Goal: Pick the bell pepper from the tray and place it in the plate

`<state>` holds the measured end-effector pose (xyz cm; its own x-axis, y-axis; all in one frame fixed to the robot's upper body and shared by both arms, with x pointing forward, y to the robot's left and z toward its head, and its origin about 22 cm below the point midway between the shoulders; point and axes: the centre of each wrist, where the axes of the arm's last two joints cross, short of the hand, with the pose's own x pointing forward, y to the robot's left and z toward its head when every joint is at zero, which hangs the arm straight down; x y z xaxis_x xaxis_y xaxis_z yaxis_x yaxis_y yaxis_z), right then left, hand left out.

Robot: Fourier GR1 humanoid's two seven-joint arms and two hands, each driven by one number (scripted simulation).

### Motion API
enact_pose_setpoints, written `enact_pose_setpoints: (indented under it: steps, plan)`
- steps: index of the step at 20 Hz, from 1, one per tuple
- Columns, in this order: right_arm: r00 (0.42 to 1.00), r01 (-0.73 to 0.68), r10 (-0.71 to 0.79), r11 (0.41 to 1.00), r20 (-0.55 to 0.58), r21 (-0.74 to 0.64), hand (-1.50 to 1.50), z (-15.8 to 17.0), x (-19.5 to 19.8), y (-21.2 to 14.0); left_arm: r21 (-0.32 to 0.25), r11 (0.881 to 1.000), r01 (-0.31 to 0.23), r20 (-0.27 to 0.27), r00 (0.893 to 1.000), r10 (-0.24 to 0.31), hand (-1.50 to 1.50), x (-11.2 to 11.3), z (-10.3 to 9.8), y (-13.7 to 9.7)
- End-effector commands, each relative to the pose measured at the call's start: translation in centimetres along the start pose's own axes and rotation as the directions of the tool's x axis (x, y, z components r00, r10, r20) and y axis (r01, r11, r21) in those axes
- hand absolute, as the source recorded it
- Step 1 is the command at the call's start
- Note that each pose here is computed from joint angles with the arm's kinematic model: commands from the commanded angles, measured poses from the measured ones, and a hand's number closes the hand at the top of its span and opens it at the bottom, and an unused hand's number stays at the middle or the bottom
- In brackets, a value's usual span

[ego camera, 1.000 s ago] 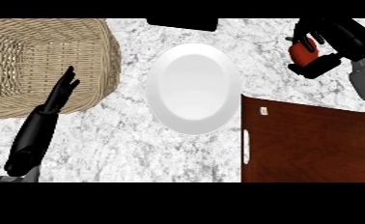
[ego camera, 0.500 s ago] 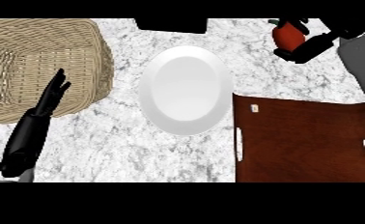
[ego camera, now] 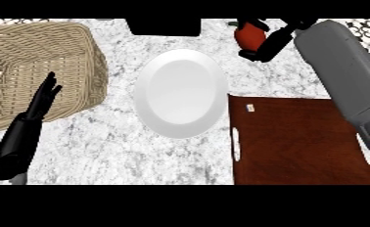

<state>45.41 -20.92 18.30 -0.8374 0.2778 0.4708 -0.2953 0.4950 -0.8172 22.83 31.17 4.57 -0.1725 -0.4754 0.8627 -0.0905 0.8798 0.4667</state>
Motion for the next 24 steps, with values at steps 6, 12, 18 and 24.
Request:
enact_pose_setpoints:
  steps: [6,12,18,24]
  plan:
    - [0.998,0.060,-0.057,0.982,-0.021,0.177,1.50,-8.7,3.4,7.6,-0.009,1.000,0.002,-0.198,0.980,-0.004,0.00,-3.8,1.2,0.3]
    - [0.999,0.035,-0.025,0.957,-0.039,0.286,1.50,-10.2,4.4,12.3,0.000,1.000,-0.002,-0.197,0.980,0.002,0.00,-3.9,1.4,-0.1]
    - [0.996,0.077,-0.052,0.927,-0.077,0.367,1.50,-10.3,4.4,17.0,-0.014,1.000,-0.003,-0.194,0.981,0.000,0.00,-3.2,1.8,0.2]
    - [0.939,0.226,-0.132,0.933,-0.317,0.280,-1.50,-8.2,2.7,18.4,-0.019,1.000,-0.010,-0.185,0.983,0.006,0.00,-3.6,2.1,-0.4]
